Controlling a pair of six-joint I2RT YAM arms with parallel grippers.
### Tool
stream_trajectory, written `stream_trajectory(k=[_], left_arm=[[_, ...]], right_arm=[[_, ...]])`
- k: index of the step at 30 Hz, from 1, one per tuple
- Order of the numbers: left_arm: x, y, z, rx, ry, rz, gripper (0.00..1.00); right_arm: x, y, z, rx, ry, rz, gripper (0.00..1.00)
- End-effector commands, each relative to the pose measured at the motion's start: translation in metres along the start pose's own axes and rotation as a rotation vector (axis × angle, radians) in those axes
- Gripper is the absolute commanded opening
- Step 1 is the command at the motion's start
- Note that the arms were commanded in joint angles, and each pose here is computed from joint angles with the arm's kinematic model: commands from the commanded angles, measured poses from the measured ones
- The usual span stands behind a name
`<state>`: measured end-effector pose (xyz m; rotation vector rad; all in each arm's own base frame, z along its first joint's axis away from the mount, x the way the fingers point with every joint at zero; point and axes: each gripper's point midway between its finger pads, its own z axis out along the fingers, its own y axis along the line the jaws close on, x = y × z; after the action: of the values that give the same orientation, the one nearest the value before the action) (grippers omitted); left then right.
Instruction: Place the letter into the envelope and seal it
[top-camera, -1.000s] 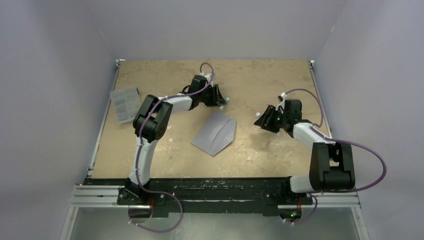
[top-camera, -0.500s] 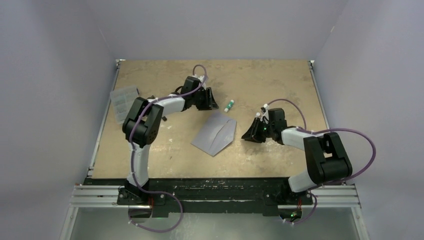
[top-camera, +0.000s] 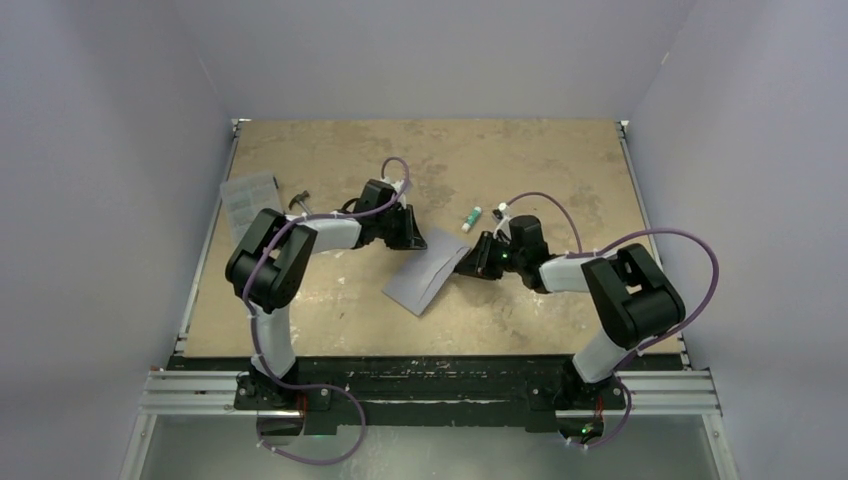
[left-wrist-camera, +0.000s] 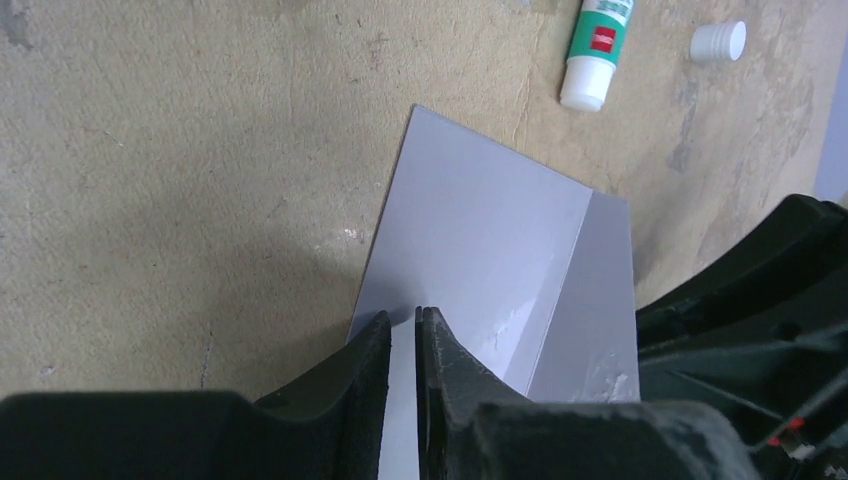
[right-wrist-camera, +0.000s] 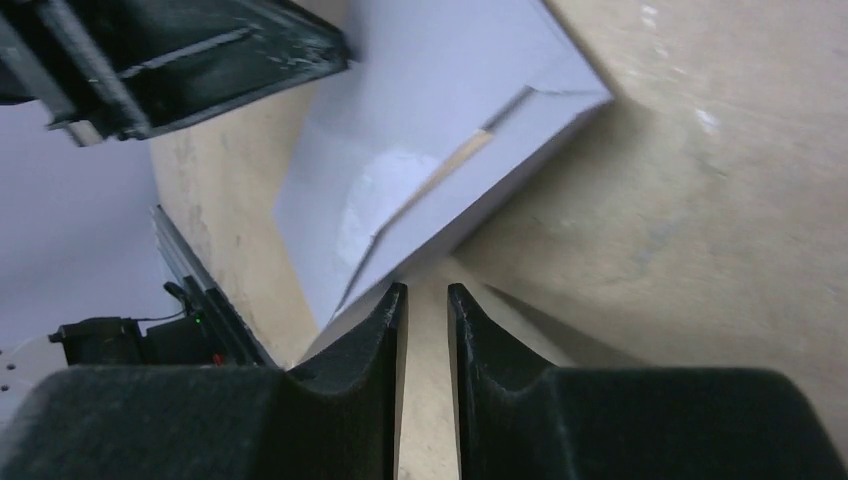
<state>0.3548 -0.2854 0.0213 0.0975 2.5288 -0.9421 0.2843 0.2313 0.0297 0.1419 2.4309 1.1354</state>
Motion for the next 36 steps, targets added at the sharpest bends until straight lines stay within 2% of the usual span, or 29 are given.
stream_trajectory(k=[1, 17, 26, 32, 36], left_arm=[[0.038, 0.047, 0.002, -0.227, 0.101, -0.033, 0.15], [0.040, 0.057, 0.011, -0.271, 0.123, -0.070, 0.10], [0.040, 0.057, 0.015, -0.265, 0.134, -0.084, 0.09], [0.039, 0.058, 0.014, -0.260, 0.132, -0.093, 0.10], [0.017, 0.039, 0.001, -0.186, 0.085, -0.090, 0.12]], right_arm=[[-0.029, 0.052, 0.004, -0.160, -0.081, -0.109, 0.23], [-0.023, 0.057, 0.054, -0.009, -0.019, -0.207, 0.18], [-0.009, 0.031, 0.059, 0.173, -0.045, -0.330, 0.15], [0.000, 0.021, 0.062, 0.308, -0.066, -0.473, 0.14], [0.011, 0.004, 0.062, 0.439, -0.055, -0.552, 0.14]])
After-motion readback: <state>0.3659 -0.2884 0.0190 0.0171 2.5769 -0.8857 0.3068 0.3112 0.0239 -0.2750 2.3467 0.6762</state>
